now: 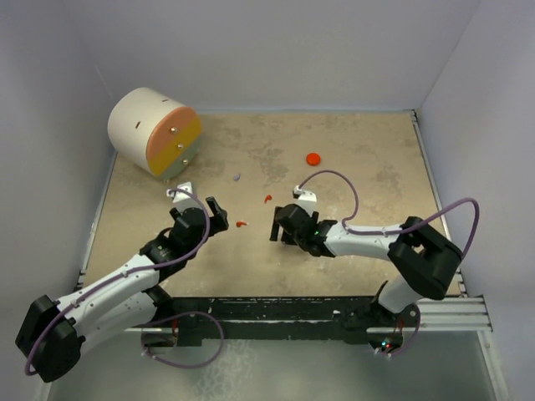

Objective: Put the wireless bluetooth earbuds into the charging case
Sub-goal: Pick up the charging case at the center of the board.

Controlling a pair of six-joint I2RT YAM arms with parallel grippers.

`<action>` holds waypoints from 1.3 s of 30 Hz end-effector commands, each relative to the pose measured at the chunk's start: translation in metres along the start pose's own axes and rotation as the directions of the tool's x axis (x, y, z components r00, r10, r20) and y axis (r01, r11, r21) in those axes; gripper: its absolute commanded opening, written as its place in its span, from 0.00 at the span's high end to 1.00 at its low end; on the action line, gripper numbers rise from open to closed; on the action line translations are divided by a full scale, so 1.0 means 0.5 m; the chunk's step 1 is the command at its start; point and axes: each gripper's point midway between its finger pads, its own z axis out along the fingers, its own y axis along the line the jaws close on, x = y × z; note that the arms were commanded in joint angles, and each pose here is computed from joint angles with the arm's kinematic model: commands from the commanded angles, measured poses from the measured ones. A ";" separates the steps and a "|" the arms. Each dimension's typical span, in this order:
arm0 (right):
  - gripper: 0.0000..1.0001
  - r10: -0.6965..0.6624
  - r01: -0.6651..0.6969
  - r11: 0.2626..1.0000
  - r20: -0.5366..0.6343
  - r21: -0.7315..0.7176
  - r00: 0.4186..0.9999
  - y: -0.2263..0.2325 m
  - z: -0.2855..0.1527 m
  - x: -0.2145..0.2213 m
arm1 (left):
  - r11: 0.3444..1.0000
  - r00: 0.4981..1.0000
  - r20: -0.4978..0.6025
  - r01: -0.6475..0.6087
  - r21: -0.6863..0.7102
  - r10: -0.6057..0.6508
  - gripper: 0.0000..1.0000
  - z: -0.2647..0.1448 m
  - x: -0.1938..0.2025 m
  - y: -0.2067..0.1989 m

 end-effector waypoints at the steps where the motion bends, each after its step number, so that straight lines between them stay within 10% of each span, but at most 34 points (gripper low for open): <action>1: 0.15 -0.047 0.047 0.998 -0.012 -0.047 0.999 0.056 0.009 0.014 | 1.000 1.000 0.015 0.010 -0.017 -0.010 0.23 0.002 -0.004 0.005; 39: 0.14 -0.144 0.143 0.973 0.009 -0.182 0.990 0.201 -0.053 0.062 | 0.997 1.000 0.005 -0.025 -0.074 0.026 0.23 0.001 0.007 0.034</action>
